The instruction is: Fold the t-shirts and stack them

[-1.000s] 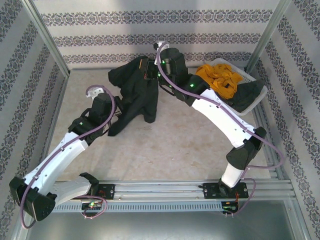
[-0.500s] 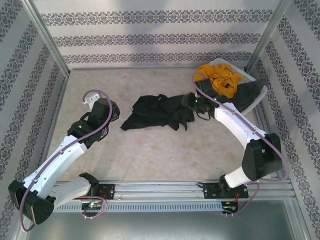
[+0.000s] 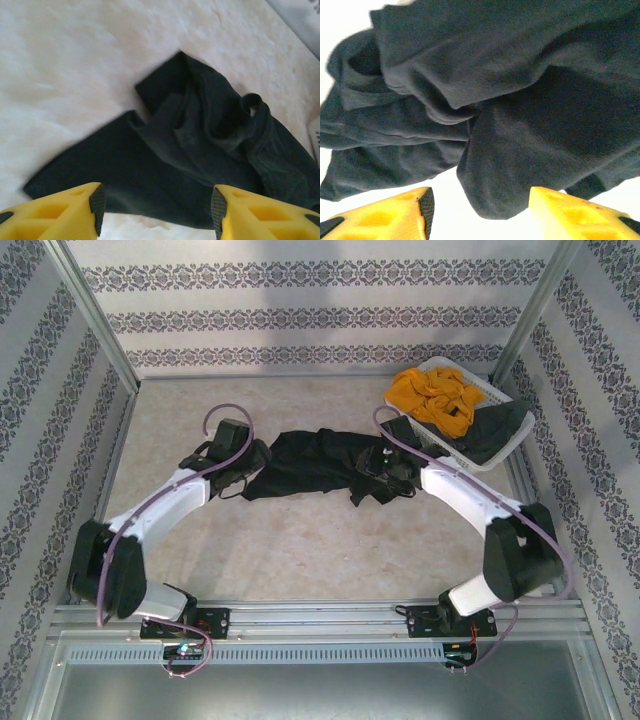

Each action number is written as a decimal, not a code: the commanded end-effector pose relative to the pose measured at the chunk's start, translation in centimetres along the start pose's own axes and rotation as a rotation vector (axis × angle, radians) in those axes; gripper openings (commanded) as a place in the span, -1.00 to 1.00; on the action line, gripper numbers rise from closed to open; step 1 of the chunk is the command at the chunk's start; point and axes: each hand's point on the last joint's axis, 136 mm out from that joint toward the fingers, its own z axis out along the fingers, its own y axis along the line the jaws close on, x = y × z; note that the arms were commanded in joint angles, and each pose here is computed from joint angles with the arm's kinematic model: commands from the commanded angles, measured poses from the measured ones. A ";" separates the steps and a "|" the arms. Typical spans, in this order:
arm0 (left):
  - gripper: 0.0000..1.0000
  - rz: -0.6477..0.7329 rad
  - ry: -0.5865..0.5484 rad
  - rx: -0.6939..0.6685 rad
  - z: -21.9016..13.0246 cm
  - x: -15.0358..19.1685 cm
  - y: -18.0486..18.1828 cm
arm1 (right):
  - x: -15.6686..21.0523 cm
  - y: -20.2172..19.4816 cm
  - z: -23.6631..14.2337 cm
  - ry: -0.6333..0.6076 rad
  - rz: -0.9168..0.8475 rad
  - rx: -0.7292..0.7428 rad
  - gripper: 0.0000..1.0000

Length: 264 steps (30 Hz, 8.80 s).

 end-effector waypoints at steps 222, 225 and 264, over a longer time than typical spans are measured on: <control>-1.00 -0.122 -0.232 -0.122 -14.3 -7.4 7.3 | 1.6 5.6 5.5 0.121 0.157 -0.160 -0.27; -1.00 -0.114 -0.235 -0.116 -14.4 -7.6 7.0 | 1.1 6.6 7.8 0.140 0.152 -0.134 -0.26; -1.00 -0.170 -0.571 0.059 -22.3 -18.0 3.8 | -13.1 10.3 -13.4 -0.226 -0.156 -0.248 -1.00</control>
